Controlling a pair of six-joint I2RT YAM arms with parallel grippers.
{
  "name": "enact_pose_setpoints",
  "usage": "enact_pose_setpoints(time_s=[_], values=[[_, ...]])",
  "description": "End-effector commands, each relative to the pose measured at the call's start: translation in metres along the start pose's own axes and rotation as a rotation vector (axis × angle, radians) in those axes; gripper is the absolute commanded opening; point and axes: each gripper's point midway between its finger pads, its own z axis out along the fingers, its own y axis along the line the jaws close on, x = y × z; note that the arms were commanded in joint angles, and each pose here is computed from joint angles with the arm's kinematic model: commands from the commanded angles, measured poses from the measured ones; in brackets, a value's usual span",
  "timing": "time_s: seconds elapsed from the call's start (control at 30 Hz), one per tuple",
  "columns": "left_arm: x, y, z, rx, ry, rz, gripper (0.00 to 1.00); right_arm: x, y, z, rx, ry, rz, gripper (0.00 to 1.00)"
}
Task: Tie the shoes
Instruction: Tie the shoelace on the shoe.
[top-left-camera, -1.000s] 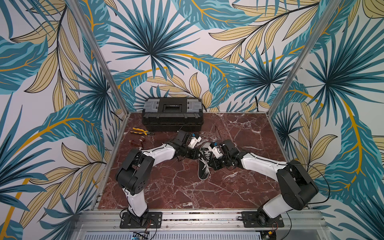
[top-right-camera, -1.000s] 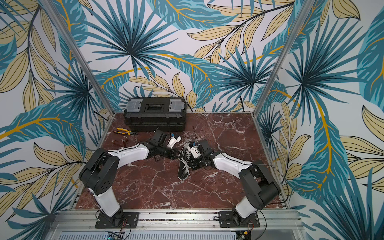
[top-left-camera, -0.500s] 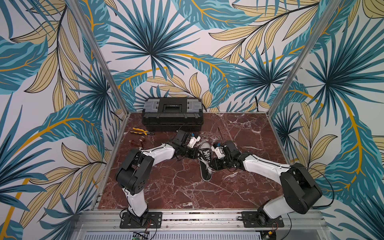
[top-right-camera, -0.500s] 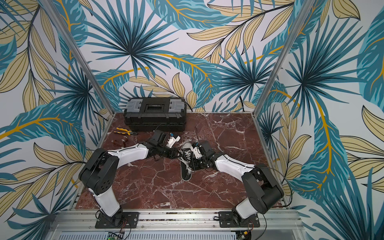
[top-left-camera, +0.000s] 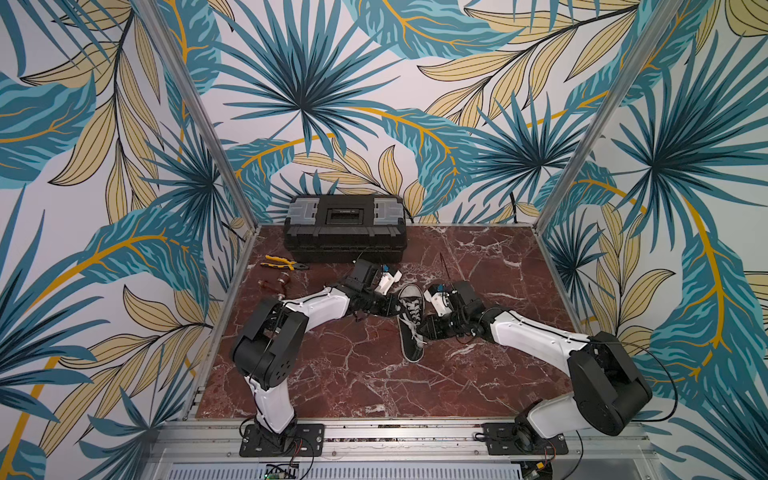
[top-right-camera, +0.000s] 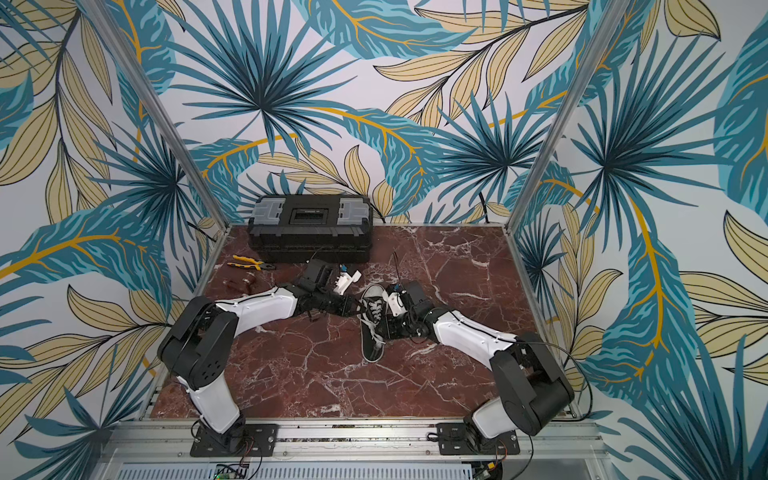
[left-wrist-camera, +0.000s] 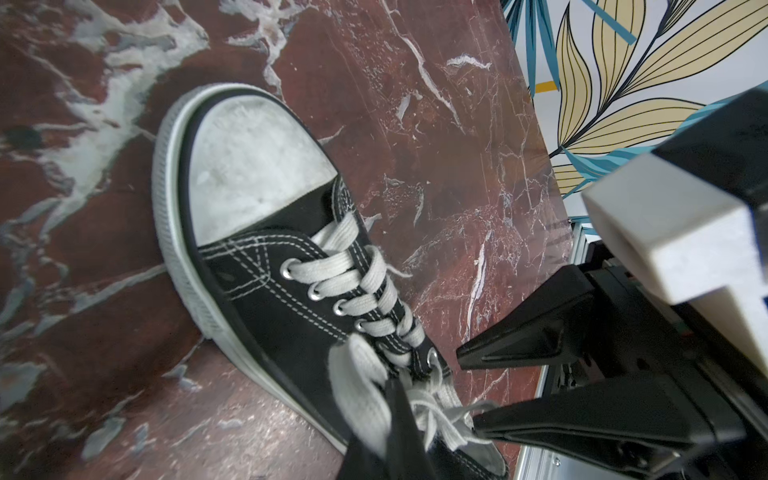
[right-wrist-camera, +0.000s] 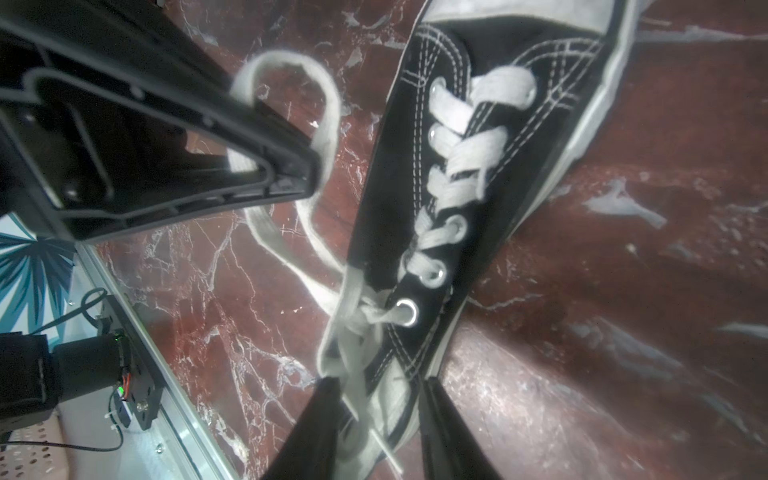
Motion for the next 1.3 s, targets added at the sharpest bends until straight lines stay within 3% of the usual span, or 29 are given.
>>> enact_pose_setpoints(time_s=[0.0, 0.2, 0.33, 0.57, 0.73, 0.83, 1.03, 1.27], values=[[-0.001, -0.004, 0.008, 0.026, 0.000, 0.004, 0.01, 0.013, -0.011, -0.002, 0.042, 0.031, 0.037, 0.38], [-0.007, -0.001, 0.016, 0.016, -0.002, -0.003, 0.11, 0.007, -0.020, -0.004, 0.099, 0.016, 0.057, 0.27], [-0.015, 0.004, 0.016, -0.020, -0.026, -0.006, 0.25, 0.001, -0.024, -0.007, 0.121, 0.002, 0.065, 0.18], [-0.027, 0.018, 0.005, -0.090, -0.070, -0.014, 0.52, -0.008, -0.028, -0.009, 0.141, 0.000, 0.074, 0.16], [-0.018, 0.041, -0.019, -0.267, -0.114, -0.006, 0.69, -0.013, -0.032, -0.012, 0.157, -0.005, 0.068, 0.16], [-0.007, 0.046, -0.033, -0.327, -0.145, -0.004, 0.74, -0.019, -0.035, -0.014, 0.162, -0.013, 0.069, 0.18], [0.024, 0.012, -0.035, -0.319, -0.137, 0.120, 0.74, -0.029, -0.036, -0.021, 0.180, -0.029, 0.047, 0.31], [0.069, -0.021, -0.006, -0.216, -0.024, 0.241, 0.50, -0.021, -0.024, -0.038, 0.139, -0.040, -0.025, 0.35]])
